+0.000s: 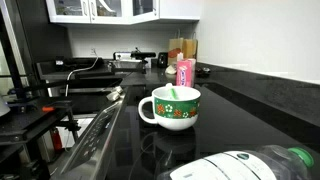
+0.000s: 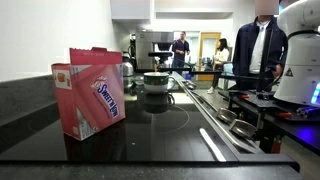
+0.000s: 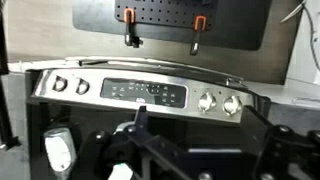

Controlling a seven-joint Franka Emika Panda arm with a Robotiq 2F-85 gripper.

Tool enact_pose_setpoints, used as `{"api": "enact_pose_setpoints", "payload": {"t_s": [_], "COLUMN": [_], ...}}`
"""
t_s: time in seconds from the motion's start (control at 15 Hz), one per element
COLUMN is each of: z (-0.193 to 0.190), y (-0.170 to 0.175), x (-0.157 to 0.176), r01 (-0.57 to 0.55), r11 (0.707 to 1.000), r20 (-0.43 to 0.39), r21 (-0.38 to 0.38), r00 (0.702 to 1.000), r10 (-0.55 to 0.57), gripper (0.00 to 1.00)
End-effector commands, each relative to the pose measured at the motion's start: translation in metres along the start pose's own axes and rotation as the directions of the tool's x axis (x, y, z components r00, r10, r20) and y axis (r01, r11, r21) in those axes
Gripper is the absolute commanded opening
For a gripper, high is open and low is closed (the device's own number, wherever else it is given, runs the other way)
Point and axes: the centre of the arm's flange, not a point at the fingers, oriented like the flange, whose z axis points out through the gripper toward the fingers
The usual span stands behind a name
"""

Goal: Take the green marker out of the white and green mug

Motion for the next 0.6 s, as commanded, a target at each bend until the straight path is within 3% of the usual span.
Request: {"api": "enact_pose_setpoints", "payload": {"t_s": [0.0,0.33,0.53], "z": [0.000,0.000,0.008], "y": [0.000,0.000,0.017], "x": [0.000,0.000,0.018], "r01": [0.000,0.000,-0.192], "r11": [1.000,1.000,0.980], "r20": [-0.001,-0.001,-0.008], "r21": [0.000,0.000,0.048], "r00": [1.000,1.000,0.981], "r10": [0.000,0.000,0.192], "gripper": [1.00,1.00,1.00]}}
